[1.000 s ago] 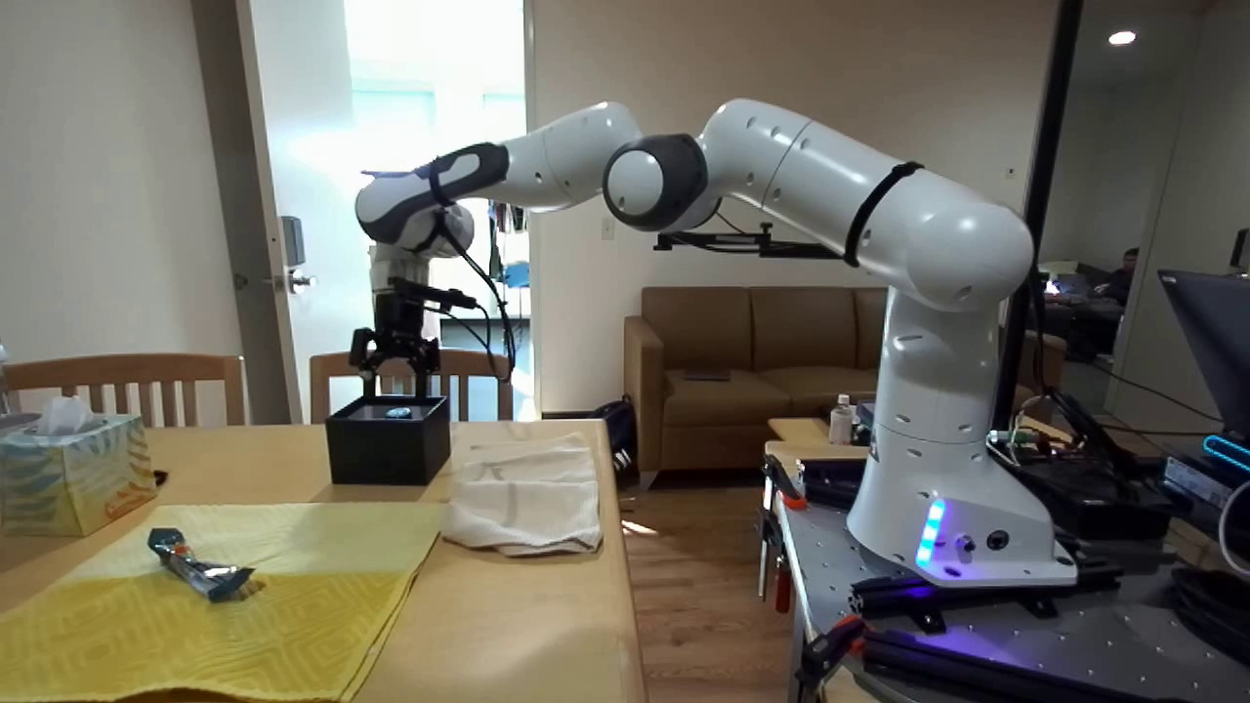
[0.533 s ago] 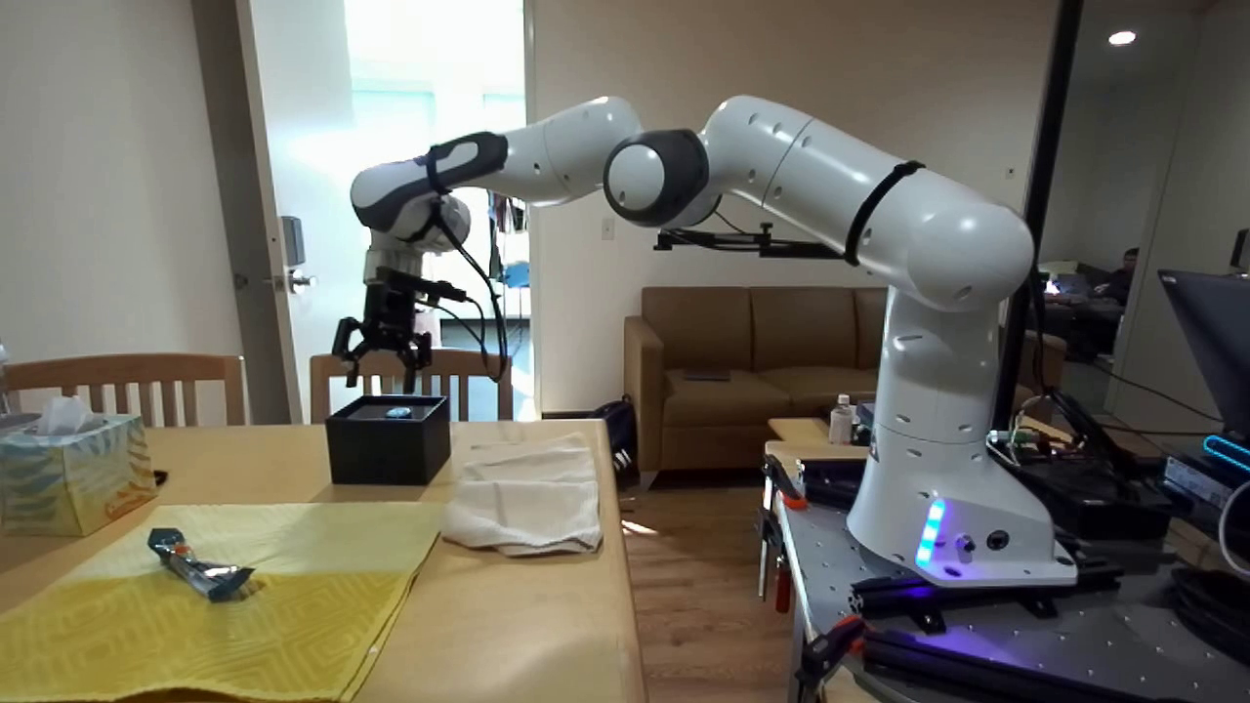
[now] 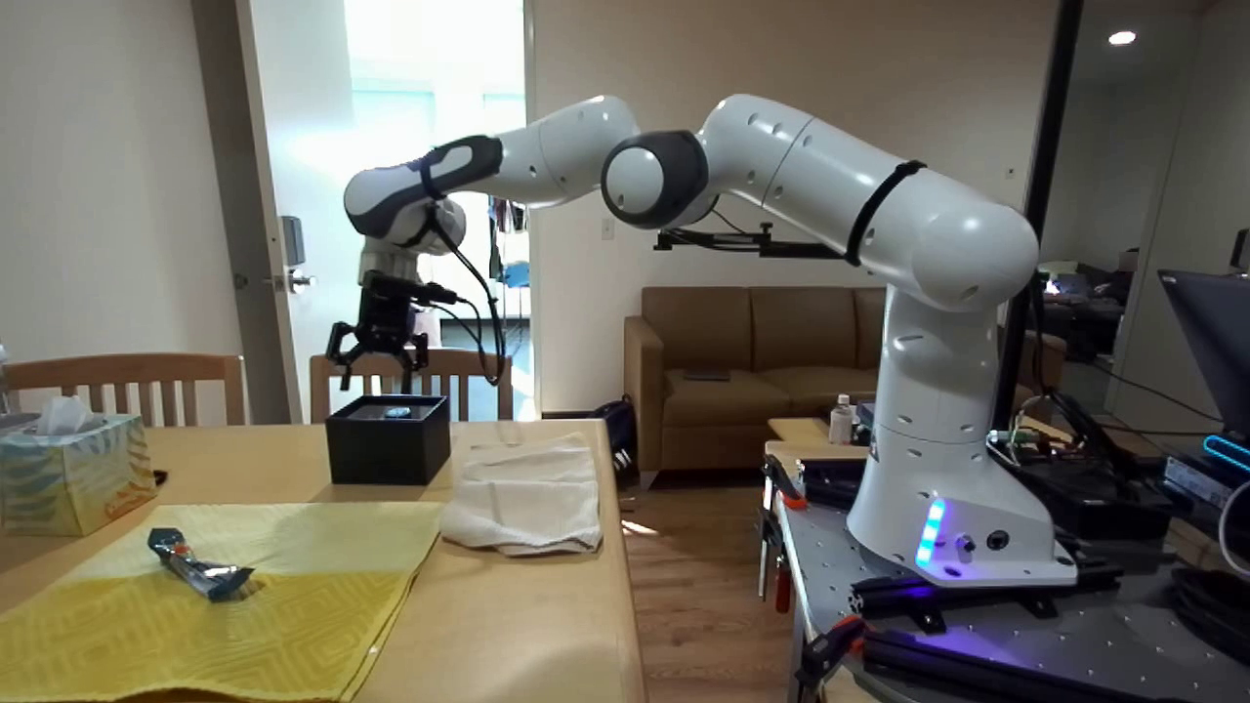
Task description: Pick up the bottle from the black box and put it on the table.
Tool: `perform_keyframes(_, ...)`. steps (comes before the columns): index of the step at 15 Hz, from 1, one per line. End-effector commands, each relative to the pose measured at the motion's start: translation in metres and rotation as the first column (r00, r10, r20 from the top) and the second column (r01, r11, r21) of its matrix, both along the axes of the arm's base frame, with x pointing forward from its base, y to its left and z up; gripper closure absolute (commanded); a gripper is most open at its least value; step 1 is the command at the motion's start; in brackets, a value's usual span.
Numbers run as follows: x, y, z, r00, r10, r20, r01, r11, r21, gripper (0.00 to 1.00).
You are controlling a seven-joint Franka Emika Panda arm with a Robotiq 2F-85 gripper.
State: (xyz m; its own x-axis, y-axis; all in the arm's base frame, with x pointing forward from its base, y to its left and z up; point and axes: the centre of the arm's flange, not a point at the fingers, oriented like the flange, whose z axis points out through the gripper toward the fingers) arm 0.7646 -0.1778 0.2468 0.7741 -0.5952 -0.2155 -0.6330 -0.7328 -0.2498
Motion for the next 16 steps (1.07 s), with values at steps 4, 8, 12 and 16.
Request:
perform_keyframes(4,0.002,0.051,-0.012,0.959,-0.276,-0.069,0.265,0.955,-0.133,0.00)
perform_keyframes(8,-0.017,0.059,-0.007,0.911,-0.407,-0.062,0.388,0.900,-0.200,0.00)
perform_keyframes(12,-0.038,0.046,0.022,0.843,-0.538,0.018,0.522,0.810,-0.266,0.00)
perform_keyframes(16,-0.036,0.046,0.027,0.872,-0.489,0.018,0.477,0.840,-0.258,0.00)
